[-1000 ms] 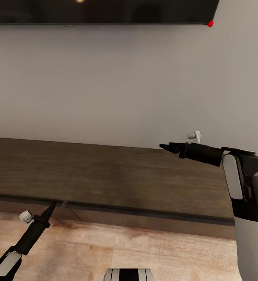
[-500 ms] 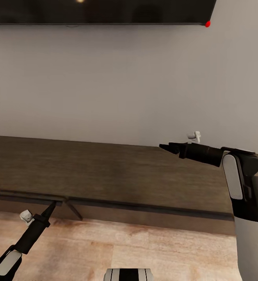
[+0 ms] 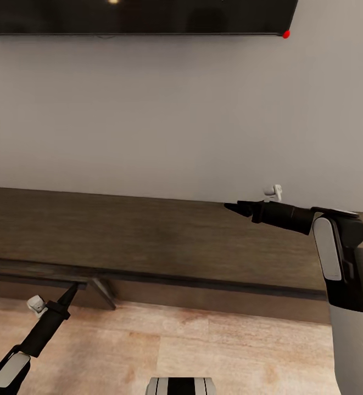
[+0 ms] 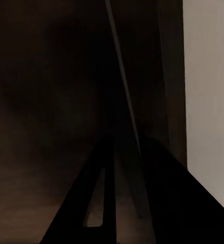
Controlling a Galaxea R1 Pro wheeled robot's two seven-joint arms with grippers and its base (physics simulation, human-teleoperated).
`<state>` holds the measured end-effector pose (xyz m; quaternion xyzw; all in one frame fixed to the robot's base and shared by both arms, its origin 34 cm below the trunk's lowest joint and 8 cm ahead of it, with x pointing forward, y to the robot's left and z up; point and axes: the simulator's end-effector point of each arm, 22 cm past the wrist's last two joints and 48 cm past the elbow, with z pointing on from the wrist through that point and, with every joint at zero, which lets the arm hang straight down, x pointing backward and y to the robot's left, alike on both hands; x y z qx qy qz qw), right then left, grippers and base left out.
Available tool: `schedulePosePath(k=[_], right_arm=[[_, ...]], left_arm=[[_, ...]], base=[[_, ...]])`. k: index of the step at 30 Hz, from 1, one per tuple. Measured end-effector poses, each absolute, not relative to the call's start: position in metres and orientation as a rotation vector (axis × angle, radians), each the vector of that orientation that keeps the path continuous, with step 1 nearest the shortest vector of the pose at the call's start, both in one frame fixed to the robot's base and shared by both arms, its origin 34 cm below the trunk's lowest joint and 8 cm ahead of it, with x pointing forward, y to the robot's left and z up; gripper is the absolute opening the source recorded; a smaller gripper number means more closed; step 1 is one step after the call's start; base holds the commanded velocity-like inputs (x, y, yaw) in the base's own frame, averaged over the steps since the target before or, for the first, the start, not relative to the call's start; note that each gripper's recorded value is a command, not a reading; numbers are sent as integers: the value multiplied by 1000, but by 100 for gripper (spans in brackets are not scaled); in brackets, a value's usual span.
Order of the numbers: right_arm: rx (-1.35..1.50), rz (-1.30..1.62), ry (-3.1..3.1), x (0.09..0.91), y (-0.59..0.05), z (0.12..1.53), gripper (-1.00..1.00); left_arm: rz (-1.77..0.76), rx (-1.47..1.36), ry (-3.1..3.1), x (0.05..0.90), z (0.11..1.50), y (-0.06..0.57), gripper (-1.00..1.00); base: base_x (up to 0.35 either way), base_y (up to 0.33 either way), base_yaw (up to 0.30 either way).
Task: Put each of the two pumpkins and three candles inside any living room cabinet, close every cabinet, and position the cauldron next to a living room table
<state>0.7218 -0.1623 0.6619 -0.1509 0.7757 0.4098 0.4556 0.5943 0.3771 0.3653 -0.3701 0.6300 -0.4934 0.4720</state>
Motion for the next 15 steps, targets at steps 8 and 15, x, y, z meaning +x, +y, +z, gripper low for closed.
schedulePosePath(k=[8,15], right_arm=[[-371,1011,1914,722,-163,661,100],[-371,1012,1913,722,-162,662,100]], left_arm=[[-1202,-914,1536,594,365,380,-100],[-1200,-918,1531,594,365,381,-100]], base=[[-203,0,0],[-84,0,0]])
